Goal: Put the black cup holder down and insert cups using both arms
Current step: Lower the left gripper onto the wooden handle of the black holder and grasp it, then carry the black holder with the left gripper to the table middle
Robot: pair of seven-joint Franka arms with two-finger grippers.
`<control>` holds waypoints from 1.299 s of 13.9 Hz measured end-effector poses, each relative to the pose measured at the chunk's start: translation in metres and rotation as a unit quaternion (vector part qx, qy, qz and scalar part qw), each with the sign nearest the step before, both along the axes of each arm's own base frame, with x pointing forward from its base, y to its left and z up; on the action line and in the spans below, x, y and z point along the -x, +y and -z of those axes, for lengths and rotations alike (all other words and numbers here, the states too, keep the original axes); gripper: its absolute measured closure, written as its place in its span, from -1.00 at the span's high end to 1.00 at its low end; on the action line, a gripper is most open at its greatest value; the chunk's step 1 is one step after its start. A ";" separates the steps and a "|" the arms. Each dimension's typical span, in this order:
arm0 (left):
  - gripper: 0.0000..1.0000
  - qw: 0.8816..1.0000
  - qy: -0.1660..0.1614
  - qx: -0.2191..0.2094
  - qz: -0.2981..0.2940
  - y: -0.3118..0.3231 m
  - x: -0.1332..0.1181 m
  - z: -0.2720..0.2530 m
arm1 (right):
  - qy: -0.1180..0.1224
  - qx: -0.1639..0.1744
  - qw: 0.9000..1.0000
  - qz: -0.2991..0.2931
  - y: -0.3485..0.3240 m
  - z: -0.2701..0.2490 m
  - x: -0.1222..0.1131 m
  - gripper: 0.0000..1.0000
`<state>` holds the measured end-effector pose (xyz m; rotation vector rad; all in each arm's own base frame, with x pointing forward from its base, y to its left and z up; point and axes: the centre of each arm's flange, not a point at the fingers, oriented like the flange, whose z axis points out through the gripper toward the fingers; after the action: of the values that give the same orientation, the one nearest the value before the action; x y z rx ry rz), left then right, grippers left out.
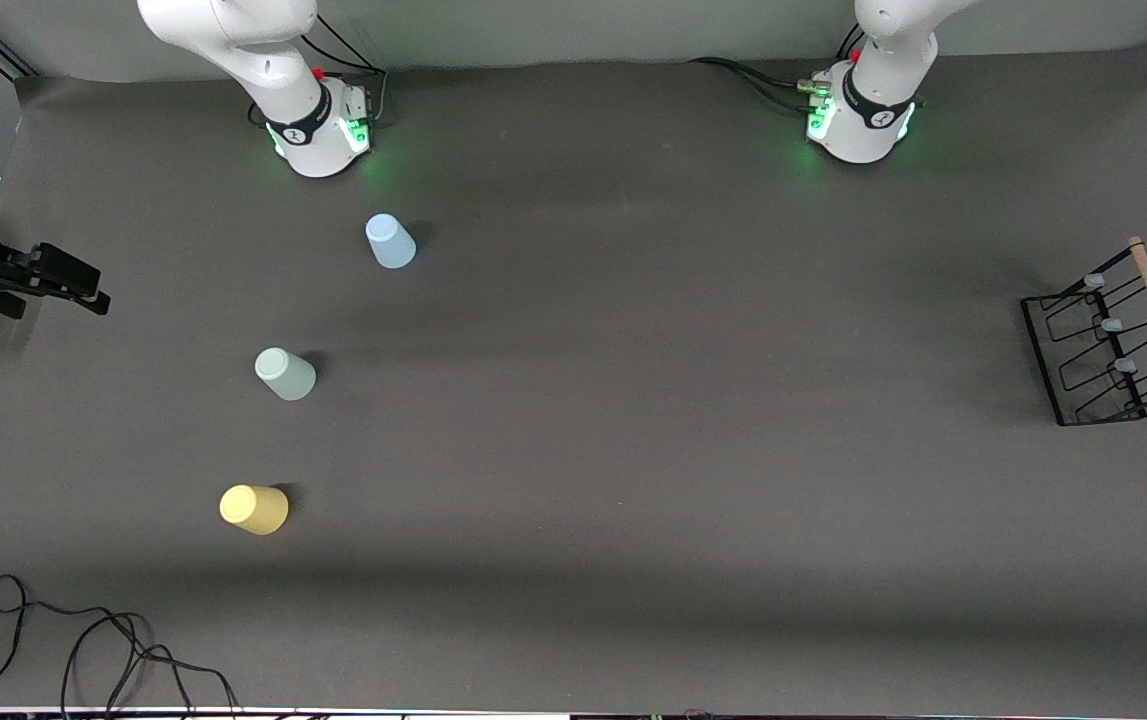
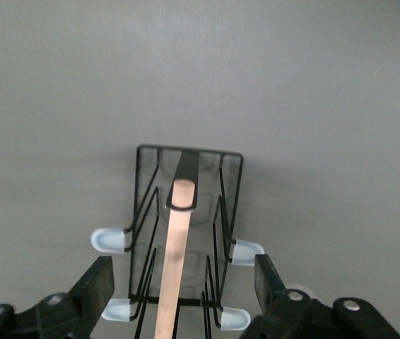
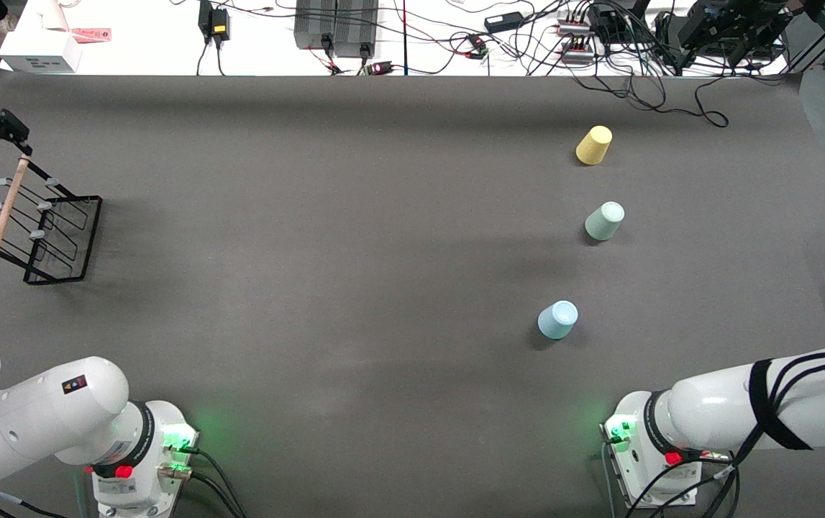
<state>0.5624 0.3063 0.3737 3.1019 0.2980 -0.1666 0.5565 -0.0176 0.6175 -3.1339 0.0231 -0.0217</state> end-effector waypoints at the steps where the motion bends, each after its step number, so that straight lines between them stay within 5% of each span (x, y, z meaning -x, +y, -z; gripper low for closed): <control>1: 0.59 1.000 0.007 0.004 -0.002 0.001 0.005 0.007 | 0.002 0.000 1.000 0.010 -0.004 0.000 0.000 1.00; 8: 0.37 1.000 0.025 0.018 0.002 0.026 0.038 0.024 | 0.022 -0.001 1.000 0.016 -0.003 0.002 0.006 1.00; 13: 0.30 0.999 0.037 0.015 0.022 0.017 0.036 0.030 | 0.028 -0.001 1.000 0.000 0.014 0.003 0.009 1.00; 17: -0.67 0.998 0.051 0.001 0.044 0.017 0.038 0.033 | 0.029 -0.001 1.000 0.003 0.011 0.003 0.010 1.00; 18: -0.69 0.998 0.052 -0.002 0.048 0.016 0.037 0.033 | 0.029 -0.001 1.000 0.004 0.010 0.004 0.010 1.00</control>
<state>0.5250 0.3223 0.3409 3.1182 0.1512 -0.3299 0.5464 -0.0073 0.6140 -3.1315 0.0345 0.0694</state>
